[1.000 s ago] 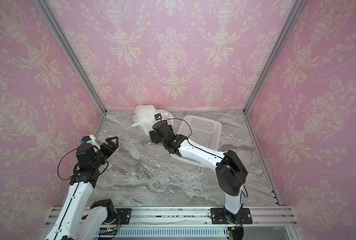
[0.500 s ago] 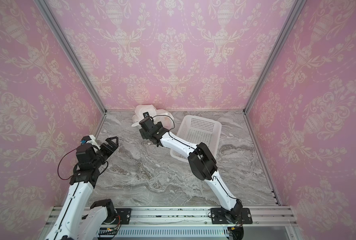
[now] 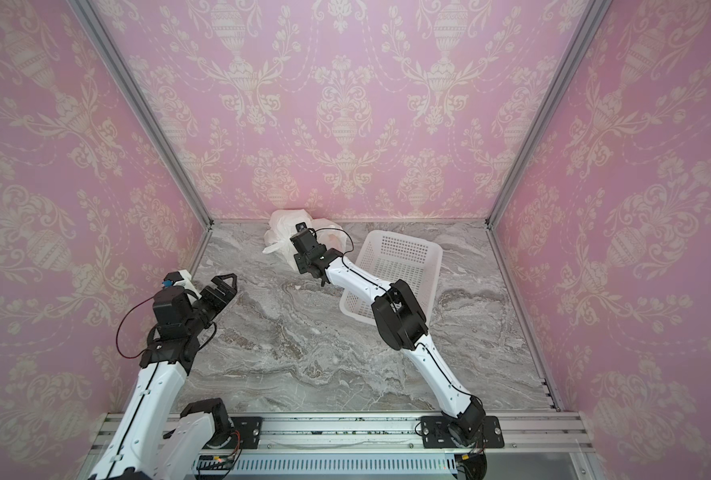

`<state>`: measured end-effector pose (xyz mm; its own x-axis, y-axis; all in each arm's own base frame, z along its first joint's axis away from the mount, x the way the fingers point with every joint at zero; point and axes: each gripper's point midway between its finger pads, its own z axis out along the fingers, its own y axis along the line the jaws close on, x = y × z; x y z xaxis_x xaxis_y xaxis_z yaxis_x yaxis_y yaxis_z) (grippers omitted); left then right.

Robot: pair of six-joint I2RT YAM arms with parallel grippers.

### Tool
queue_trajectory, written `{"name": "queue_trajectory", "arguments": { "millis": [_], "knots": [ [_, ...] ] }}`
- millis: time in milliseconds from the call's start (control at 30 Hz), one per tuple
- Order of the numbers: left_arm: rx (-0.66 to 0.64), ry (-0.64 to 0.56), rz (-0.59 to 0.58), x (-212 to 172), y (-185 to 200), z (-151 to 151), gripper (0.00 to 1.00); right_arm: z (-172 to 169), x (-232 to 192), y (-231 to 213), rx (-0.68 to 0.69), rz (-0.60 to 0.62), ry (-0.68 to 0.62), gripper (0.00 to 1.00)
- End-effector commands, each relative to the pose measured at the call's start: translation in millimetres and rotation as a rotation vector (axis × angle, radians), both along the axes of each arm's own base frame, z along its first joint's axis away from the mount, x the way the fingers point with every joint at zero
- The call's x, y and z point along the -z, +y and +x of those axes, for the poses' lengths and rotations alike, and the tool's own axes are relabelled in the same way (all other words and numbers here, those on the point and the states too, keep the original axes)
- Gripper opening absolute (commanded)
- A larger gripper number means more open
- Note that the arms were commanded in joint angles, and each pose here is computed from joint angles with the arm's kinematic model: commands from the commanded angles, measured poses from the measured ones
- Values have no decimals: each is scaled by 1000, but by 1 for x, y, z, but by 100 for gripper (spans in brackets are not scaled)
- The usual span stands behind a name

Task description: Untie the knot of the plastic bag and take out the fruit

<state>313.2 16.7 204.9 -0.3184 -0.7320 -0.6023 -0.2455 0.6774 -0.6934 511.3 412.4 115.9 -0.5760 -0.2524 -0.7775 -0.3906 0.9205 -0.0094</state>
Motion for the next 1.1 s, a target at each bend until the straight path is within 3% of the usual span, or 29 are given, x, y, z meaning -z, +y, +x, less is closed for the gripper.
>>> {"name": "queue_trajectory", "arguments": {
  "millis": [0, 133, 433, 500, 533, 567, 767, 867, 967, 1000, 1067],
  "knots": [
    [10, -20, 31, -10, 0, 2, 99, -13, -39, 6, -41, 58, -52, 6],
    [10, -16, 34, -9, 0, 2, 99, -26, -52, 0, -60, 66, -76, 0],
    [21, -18, 34, -9, -2, 4, 95, -51, -69, -12, -95, 61, -179, 2],
    [20, -16, 38, -9, -2, 4, 95, -46, -67, -14, -69, 50, -193, 30],
    [17, -13, 38, -7, -2, 4, 96, -42, -65, -14, -54, 42, -195, 52],
    [17, -14, 40, -7, -2, 4, 96, -38, -62, -13, -41, 31, -193, 66],
    [20, -14, 40, -8, -2, 4, 96, -10, -40, 8, -29, -30, -141, 87],
    [24, -17, 41, -10, -3, 4, 96, 1, -27, 18, -29, -49, -118, 89],
    [20, -16, 43, -9, -2, 4, 96, 7, -20, 23, -33, -45, -97, 83],
    [22, -16, 42, -9, -3, 3, 96, 8, -18, 24, -37, -39, -92, 80],
    [24, -15, 42, -9, -3, 4, 96, 9, -15, 26, -51, -23, -81, 54]
  ]
}}
